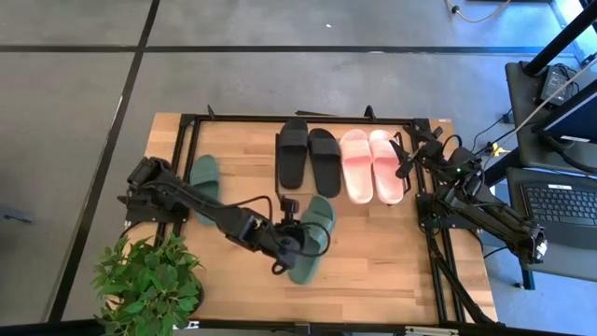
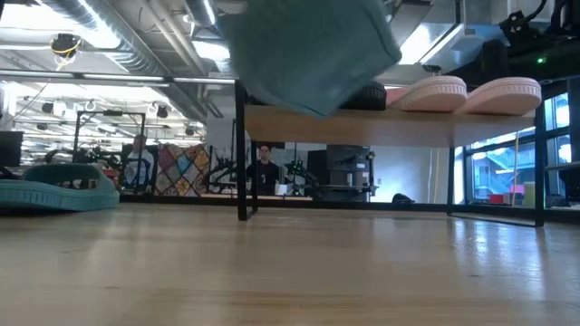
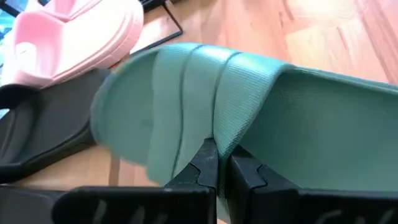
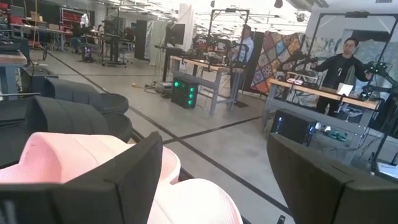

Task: Pick and place slides into the shelf
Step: Put the right green slide under the shelf

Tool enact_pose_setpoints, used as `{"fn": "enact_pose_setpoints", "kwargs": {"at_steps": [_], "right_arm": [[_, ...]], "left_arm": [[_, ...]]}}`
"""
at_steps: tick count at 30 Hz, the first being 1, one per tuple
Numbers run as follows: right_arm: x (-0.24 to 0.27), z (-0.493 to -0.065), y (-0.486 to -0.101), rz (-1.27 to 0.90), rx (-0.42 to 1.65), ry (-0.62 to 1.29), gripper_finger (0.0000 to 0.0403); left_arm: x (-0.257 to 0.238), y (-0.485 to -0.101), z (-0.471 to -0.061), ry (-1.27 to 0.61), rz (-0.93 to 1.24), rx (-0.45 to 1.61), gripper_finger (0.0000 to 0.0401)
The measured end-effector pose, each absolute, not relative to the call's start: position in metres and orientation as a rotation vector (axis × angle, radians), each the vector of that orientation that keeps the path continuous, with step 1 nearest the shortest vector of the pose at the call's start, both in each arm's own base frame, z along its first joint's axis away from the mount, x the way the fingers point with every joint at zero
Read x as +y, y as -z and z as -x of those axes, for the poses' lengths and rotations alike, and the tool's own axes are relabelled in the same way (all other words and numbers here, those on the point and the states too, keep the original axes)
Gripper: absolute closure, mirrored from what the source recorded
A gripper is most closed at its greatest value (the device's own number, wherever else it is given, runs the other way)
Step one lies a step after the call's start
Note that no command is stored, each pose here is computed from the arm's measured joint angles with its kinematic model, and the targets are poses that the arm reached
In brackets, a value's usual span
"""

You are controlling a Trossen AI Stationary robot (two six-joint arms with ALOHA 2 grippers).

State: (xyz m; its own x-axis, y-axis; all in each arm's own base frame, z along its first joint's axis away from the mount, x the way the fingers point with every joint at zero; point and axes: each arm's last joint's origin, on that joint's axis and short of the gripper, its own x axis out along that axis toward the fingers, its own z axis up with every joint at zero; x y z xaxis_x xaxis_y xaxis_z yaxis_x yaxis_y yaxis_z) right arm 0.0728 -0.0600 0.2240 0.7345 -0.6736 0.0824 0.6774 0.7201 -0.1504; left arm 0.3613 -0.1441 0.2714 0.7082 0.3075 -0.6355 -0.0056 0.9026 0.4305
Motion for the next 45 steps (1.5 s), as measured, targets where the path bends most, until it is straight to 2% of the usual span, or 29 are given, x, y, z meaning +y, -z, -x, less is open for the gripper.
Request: {"fn": "enact_pose_setpoints", "kwargs": {"at_steps": [11,21,37,45], "right_arm": [[-0.06,-0.073,-0.221,0.167,0.007,0.744,0.0116],[-0.06,-0.073,-0.22,0.164,0.016,0.744,0.0116],[-0.06,-0.073,-0.216,0.151,0.058,0.738,0.0116],[-0.06,-0.073,-0.216,0.151,0.059,0.737,0.0116]], "left_arm": [[-0.153,-0.272,-0.358,-0.194,-0.399,0.746,0.0399],[-0.14,-0.232,-0.389,-0.183,-0.394,0.808,0.0399],[-0.135,-0.198,-0.404,-0.208,-0.379,0.853,0.0399],[-0.136,-0.196,-0.405,-0.215,-0.353,0.851,0.0344]]}}
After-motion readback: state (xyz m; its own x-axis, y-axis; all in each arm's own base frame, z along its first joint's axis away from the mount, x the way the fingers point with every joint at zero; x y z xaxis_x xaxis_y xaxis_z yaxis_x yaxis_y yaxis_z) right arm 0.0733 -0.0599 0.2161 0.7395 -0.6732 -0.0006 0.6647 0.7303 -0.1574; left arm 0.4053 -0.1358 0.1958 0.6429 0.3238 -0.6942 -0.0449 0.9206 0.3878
